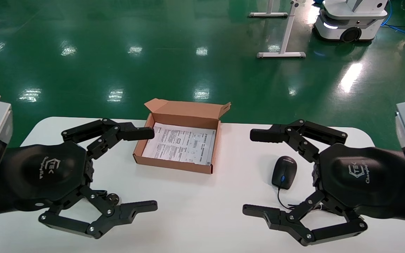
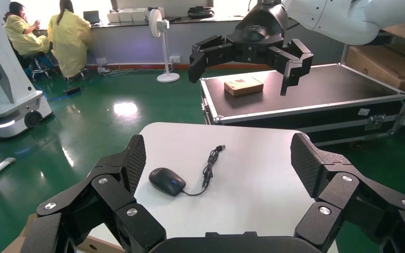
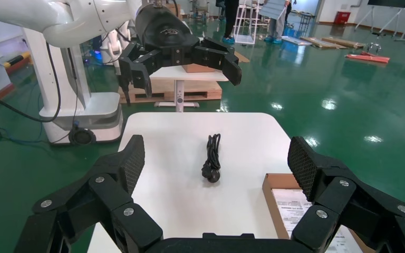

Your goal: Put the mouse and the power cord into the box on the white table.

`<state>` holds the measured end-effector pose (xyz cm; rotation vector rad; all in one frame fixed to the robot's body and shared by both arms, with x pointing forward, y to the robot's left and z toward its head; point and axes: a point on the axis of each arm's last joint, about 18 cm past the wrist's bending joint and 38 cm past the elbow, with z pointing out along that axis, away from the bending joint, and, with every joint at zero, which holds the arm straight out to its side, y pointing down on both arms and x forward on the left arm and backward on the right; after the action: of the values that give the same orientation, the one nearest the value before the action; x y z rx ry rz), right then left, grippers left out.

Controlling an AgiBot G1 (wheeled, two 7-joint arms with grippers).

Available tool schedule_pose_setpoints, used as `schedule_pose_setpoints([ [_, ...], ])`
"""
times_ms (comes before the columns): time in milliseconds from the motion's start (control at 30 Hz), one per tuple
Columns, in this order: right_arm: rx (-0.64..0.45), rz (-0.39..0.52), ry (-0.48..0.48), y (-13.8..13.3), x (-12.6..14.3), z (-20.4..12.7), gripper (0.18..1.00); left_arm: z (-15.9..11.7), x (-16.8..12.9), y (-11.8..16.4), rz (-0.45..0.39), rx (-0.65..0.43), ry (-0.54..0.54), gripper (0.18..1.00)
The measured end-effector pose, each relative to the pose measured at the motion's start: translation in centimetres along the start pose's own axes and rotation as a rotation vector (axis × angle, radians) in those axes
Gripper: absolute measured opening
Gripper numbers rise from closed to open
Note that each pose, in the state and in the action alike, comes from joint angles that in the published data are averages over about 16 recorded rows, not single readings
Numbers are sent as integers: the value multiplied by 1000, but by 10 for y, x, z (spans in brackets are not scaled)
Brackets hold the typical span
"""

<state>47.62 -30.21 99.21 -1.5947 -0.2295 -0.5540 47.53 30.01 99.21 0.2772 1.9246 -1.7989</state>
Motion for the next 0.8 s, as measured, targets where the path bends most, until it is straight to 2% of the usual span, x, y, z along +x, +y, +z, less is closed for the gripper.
schedule_pose_setpoints([
  [200, -2, -1, 0, 0, 0, 0, 1001, 0, 1, 1, 4, -9, 5, 1000],
  [367, -37, -21, 4, 6, 1, -3, 1001, 1, 3, 5, 32, -82, 37, 1000],
  [567, -167, -117, 5, 27, 8, -12, 1001, -1, -1, 18, 98, -256, 71, 1000],
  [800, -418, -284, 0, 69, 29, -37, 1001, -13, -24, 46, 198, -542, 89, 1000],
])
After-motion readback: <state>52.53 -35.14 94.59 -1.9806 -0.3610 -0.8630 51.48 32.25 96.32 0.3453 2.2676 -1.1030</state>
